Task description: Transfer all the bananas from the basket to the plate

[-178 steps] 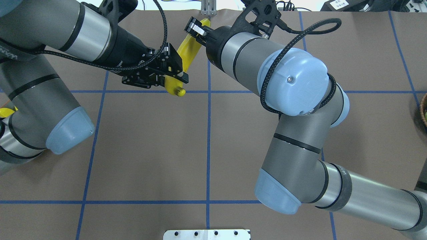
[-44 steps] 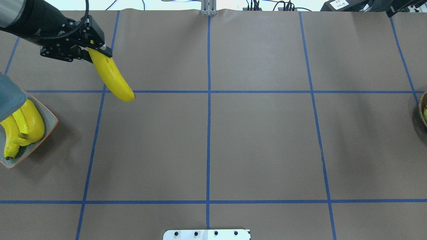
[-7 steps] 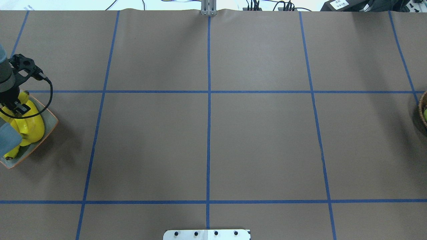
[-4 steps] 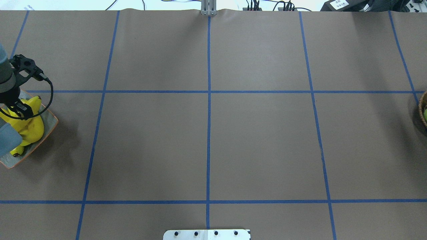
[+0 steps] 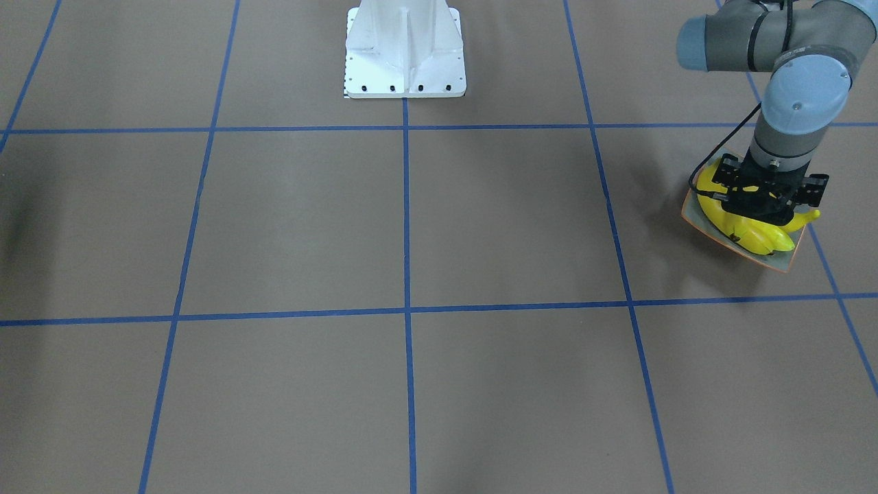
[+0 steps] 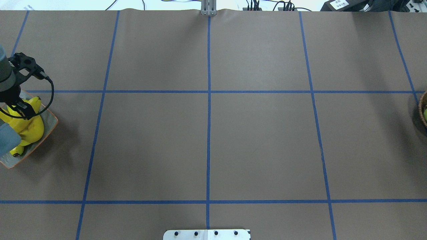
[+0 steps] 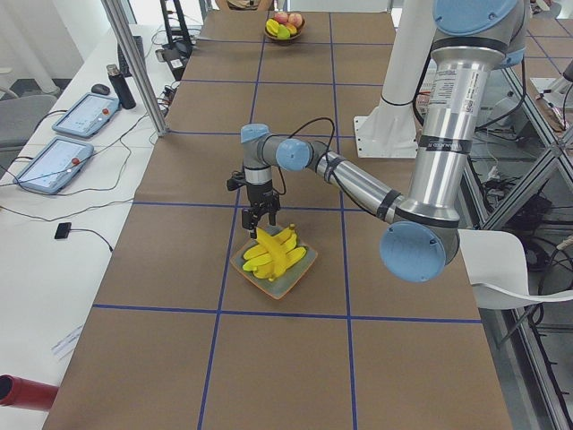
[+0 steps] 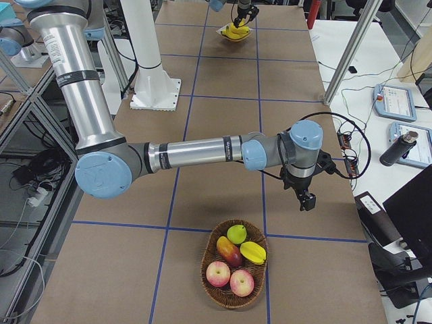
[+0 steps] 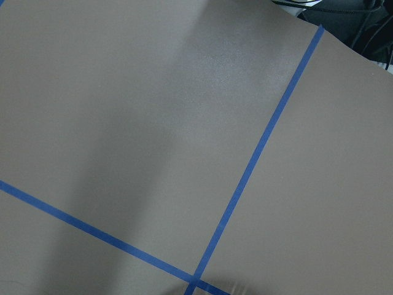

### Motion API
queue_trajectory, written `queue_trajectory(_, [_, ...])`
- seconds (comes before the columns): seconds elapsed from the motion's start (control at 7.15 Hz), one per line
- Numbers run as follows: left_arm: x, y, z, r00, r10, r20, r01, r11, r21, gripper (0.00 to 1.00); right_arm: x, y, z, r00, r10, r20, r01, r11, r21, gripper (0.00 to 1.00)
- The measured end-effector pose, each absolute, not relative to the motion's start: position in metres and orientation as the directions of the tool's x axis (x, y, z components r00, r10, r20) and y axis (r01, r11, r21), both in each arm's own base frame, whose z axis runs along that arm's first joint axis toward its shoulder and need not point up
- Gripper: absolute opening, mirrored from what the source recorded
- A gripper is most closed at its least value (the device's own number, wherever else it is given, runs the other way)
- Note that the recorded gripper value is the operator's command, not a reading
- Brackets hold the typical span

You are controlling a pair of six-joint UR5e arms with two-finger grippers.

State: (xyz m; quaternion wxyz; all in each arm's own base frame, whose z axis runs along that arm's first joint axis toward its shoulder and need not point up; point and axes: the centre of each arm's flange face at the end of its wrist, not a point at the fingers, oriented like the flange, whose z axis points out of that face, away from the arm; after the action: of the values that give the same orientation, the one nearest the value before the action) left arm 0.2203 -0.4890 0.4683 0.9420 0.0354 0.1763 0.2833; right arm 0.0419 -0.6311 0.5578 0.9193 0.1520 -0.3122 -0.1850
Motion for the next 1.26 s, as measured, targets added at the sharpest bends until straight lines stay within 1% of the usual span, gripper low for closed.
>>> queue_trajectory(0.14, [0.207, -0.49, 0.454, 0.773, 0.528, -0.351, -0.493, 0.849, 0.191, 0.99, 0.045, -0.63, 0.56, 0.739, -0.422, 0.524, 0.237, 0.892, 0.385, 0.99])
queue_trajectory(0.28, [0.179, -0.496, 0.443, 0.766, 0.481, -0.426, -0.436, 0.876, 0.204, 0.99, 0.049, -0.628, 0.565, 0.742, -0.411, 0.53, 0.23, 0.898, 0.374, 0.99])
queue_trajectory(0.56, [0.099, -0.51, 0.434, 0.742, 0.346, -0.574, -0.28, 0.938, 0.203, 0.99, 0.069, -0.61, 0.594, 0.756, -0.361, 0.546, 0.204, 0.922, 0.329, 0.99])
queue_trajectory(0.84, [0.041, -0.5, 0.467, 0.755, 0.222, -0.617, -0.178, 0.975, 0.133, 1.0, 0.11, -0.565, 0.645, 0.777, -0.27, 0.568, 0.142, 0.955, 0.26, 0.99])
queue_trajectory(1.12, [-0.01, -0.491, 0.488, 0.768, 0.119, -0.629, -0.079, 0.993, 0.092, 1.0, 0.124, -0.517, 0.696, 0.794, -0.189, 0.578, 0.112, 0.979, 0.168, 0.99])
queue_trajectory(1.26, [-0.037, -0.49, 0.5, 0.765, 0.059, -0.641, -0.022, 0.998, 0.066, 1.0, 0.127, -0.504, 0.709, 0.808, -0.169, 0.564, 0.109, 0.984, 0.14, 0.99])
